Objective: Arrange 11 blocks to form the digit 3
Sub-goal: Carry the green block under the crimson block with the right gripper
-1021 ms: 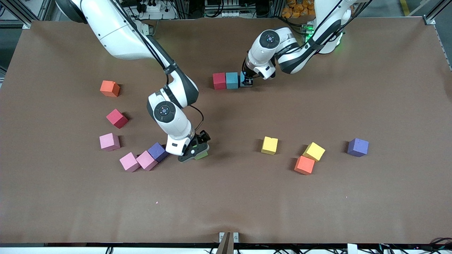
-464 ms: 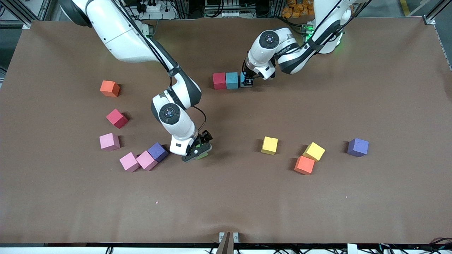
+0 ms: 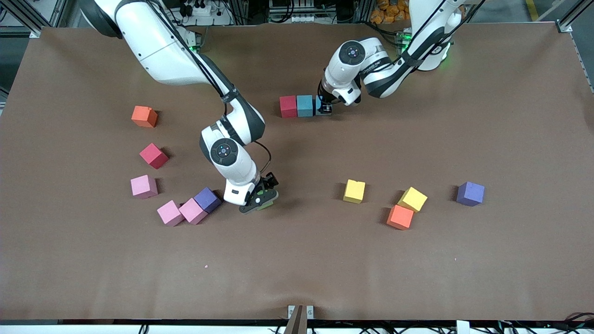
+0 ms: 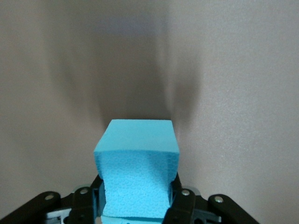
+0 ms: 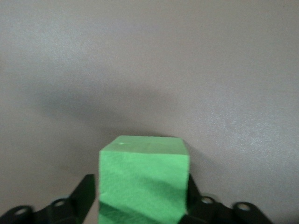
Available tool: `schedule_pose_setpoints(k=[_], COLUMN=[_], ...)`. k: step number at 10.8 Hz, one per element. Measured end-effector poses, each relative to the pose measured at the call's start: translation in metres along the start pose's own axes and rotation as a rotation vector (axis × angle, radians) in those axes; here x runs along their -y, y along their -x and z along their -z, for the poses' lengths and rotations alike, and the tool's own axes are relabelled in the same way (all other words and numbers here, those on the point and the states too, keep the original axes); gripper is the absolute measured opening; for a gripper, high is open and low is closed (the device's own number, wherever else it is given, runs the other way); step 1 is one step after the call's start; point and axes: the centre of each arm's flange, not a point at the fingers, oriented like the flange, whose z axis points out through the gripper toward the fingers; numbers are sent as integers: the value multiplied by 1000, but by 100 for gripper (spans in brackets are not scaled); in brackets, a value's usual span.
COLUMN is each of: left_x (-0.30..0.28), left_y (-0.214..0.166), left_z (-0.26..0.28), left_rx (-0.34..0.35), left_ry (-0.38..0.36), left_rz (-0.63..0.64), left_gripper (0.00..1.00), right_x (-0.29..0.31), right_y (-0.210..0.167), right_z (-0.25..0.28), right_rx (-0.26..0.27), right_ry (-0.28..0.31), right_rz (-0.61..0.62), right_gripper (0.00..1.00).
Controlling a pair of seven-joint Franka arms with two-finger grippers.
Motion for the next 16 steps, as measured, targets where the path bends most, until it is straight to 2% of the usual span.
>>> schedule_pose_setpoints(k=[2,5,11,14,16], left_x=[0,-1,-4,-3,-4], left_y=[2,3,6,6,8], left_z=[-2,-1,-1,-3,-2], left_rx=[-3,-1,7,7,10], left_ry=[2,4,4,-3,-3], left_rz=[-4,-3,2,8,11], left_gripper=[54,54,54,54,54], right_x=[-6,-1,88,138,168], right_y=[-5,-4,83,124,142], right_z=[7,34,64,50,44], right_rx=[-15,-32,80,134,140], right_ry=[5,4,-13,7,5], right_rz=[-59,-171,-441,-476,-474], right_gripper=[59,54,54,54,54])
